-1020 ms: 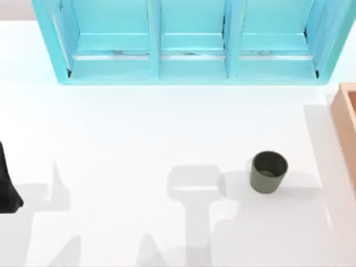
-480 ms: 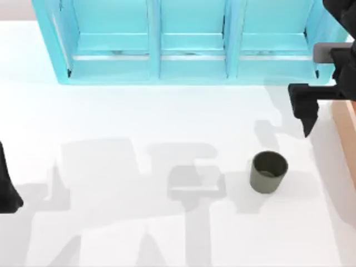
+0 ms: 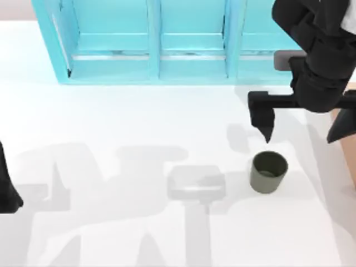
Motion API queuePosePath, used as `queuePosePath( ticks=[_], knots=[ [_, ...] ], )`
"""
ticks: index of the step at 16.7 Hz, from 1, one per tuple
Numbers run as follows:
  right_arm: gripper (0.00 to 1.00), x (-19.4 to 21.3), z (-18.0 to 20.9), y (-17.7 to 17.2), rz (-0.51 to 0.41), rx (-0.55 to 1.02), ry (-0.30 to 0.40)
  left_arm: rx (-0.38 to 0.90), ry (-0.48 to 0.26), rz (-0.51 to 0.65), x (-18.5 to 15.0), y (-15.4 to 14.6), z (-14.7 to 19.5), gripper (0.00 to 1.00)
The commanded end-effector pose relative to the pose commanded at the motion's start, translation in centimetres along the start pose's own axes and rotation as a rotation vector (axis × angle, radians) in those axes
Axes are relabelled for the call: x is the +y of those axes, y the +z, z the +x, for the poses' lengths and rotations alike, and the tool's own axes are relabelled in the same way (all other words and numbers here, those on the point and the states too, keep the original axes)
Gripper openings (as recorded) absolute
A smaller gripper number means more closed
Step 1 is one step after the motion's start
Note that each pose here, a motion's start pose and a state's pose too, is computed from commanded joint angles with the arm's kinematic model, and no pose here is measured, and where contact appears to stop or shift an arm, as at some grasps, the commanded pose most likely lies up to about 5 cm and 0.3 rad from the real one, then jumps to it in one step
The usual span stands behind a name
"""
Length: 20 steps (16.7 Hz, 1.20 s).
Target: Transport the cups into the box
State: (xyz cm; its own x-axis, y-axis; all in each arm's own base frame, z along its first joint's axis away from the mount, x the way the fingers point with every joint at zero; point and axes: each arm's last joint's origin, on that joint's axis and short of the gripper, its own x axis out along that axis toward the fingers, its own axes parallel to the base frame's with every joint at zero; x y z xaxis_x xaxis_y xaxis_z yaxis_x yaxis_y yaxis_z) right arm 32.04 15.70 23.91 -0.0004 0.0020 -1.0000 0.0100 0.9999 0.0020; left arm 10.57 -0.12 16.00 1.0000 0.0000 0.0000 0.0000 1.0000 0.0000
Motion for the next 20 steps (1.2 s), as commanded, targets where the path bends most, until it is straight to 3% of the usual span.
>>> queuePosePath(
  ticks=[4, 12, 17, 20],
  knots=[
    [1.0, -0.1, 1.1, 0.1, 0.001, 0.003, -0.001, 0.0, 0.0, 0.0, 0.0, 0.0, 0.0, 1.0],
    [1.0, 0.0, 9.6, 0.1, 0.0, -0.002, 0.001, 0.0, 0.0, 0.0, 0.0, 0.0, 0.0, 1.0],
    [1.0, 0.0, 10.0, 0.0, 0.0, 0.0, 0.0, 0.0, 0.0, 0.0, 0.0, 0.0, 0.0, 1.0],
    [0.77, 0.0, 10.0, 0.0, 0.0, 0.0, 0.0, 0.0, 0.0, 0.0, 0.0, 0.0, 0.0, 1.0]
  ],
)
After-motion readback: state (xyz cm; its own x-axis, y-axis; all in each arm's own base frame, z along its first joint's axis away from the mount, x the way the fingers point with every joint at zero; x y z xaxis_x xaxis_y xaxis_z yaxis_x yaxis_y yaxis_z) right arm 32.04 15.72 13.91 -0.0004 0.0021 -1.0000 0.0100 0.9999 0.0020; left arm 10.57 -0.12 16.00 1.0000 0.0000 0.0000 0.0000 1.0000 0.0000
